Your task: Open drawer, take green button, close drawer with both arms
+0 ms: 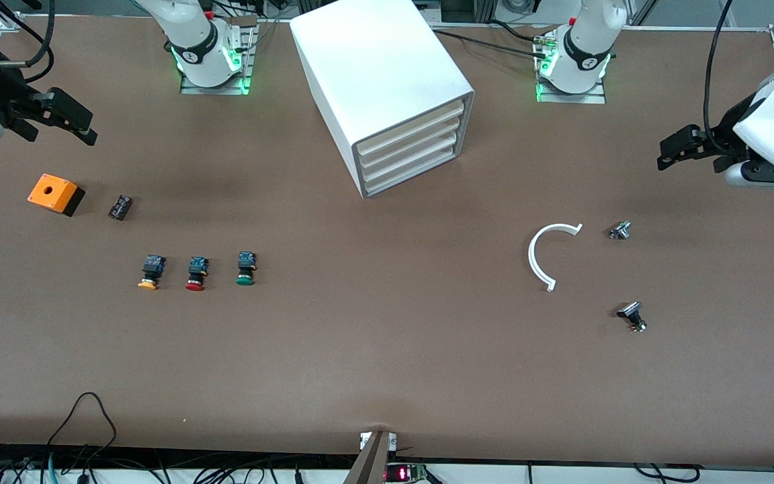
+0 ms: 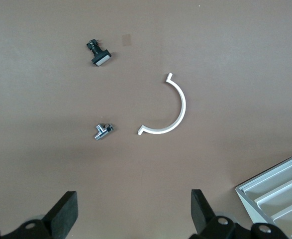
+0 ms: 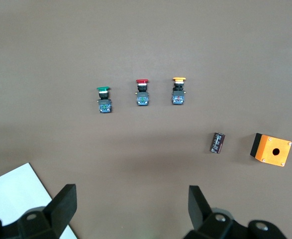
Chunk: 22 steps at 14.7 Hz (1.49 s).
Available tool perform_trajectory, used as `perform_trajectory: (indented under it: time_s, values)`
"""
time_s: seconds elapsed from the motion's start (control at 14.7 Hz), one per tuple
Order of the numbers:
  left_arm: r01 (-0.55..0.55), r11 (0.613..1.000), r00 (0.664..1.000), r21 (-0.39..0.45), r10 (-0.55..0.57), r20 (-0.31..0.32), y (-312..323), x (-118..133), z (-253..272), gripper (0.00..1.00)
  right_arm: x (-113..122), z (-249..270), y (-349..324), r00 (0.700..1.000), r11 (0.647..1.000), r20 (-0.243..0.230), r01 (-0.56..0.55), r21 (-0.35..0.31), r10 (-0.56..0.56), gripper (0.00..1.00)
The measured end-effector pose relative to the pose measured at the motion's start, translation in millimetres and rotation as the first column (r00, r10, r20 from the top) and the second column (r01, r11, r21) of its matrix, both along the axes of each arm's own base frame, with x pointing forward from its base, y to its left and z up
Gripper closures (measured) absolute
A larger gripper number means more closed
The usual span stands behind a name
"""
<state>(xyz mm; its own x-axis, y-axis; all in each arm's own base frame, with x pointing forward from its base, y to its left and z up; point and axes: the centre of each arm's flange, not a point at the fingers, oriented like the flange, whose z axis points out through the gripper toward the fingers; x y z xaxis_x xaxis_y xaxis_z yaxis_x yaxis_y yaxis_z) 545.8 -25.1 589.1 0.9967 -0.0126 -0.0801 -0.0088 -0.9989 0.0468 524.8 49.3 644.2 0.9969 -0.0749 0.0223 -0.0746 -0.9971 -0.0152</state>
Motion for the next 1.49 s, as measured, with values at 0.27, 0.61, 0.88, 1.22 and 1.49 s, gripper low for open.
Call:
perform_trajectory:
  time_s: [0.27,0.61,0.88,1.22,1.49]
  values:
    - [0.008,1.0,1.0,0.001,-0.008,0.001,-4,0,0,0.0,0,0,0,1.0,1.0,-0.001,-0.001,0.0,0.001,0.0]
    - [0.034,0.999,0.999,0.002,-0.034,0.011,-15,0,5,0.0,1,-3,1,1.0,1.0,-0.005,-0.003,0.0,0.003,0.0]
    - [0.067,0.997,0.998,0.028,-0.067,0.014,-19,0,5,0.0,2,-4,2,1.0,1.0,-0.008,-0.005,0.0,0.005,0.0]
    - [0.088,0.995,0.996,0.048,-0.089,0.017,-28,-1,6,0.0,3,-6,3,1.0,1.0,-0.011,-0.007,0.0,0.007,0.0]
    - [0.086,0.995,0.996,0.048,-0.087,0.017,-26,-1,6,0.0,3,-6,4,1.0,1.0,-0.011,-0.008,0.0,0.008,0.0]
